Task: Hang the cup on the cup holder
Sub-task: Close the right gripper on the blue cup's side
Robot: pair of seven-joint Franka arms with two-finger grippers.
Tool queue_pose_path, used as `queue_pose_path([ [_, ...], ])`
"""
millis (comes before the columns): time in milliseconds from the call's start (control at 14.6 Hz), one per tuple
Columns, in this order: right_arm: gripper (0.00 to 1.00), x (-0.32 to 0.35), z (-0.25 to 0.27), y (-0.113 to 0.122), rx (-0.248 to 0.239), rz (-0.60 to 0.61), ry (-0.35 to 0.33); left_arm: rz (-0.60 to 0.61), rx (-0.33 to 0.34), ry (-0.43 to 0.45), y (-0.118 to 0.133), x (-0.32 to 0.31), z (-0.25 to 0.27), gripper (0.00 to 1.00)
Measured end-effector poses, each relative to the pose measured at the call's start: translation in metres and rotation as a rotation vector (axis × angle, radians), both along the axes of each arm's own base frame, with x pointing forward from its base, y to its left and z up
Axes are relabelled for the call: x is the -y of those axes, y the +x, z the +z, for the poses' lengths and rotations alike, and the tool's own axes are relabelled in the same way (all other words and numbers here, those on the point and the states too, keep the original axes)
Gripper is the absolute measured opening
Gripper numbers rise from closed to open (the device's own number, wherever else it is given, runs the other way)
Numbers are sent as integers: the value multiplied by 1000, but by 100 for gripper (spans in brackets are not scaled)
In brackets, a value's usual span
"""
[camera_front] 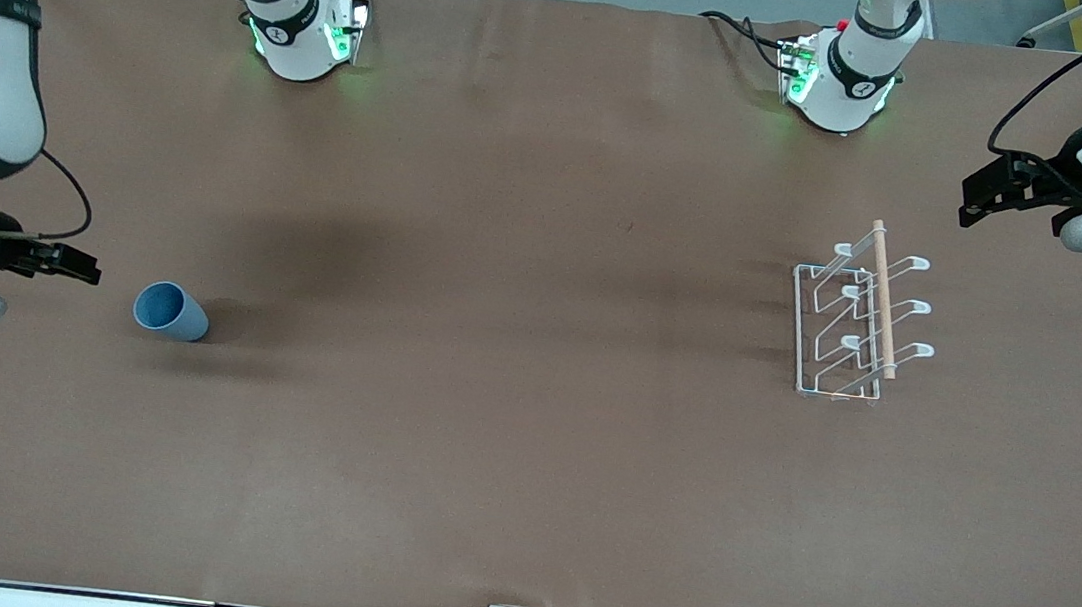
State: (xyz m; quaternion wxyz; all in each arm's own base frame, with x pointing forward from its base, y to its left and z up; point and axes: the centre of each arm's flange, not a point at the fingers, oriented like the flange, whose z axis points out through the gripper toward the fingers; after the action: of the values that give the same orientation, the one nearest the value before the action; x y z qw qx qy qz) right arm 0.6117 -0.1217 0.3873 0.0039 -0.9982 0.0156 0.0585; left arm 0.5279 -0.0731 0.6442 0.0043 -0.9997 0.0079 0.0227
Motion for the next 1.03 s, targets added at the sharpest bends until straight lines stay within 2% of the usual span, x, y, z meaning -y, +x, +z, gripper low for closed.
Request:
queue_pose_path([
  [206,89,5,-52,2,-75,-15,24,-1,0,0,0,0,0,100],
  [275,84,4,-66,2,-94,-22,36,-1,0,0,0,0,0,100],
  [412,82,3,-90,2,-125,-36,58,-1,0,0,0,0,0,100],
  [481,82,3,-97,2,-130,-40,63,-1,0,0,0,0,0,100],
  [687,78,6,-121,8,-104,-33,54,-1,1,0,0,0,0,100],
  [824,65,6,-133,9,-104,-35,55,-1,1,0,0,0,0,100],
  [1030,61,4,-149,10,-103,-66,98,-2,1,0,0,0,0,100],
])
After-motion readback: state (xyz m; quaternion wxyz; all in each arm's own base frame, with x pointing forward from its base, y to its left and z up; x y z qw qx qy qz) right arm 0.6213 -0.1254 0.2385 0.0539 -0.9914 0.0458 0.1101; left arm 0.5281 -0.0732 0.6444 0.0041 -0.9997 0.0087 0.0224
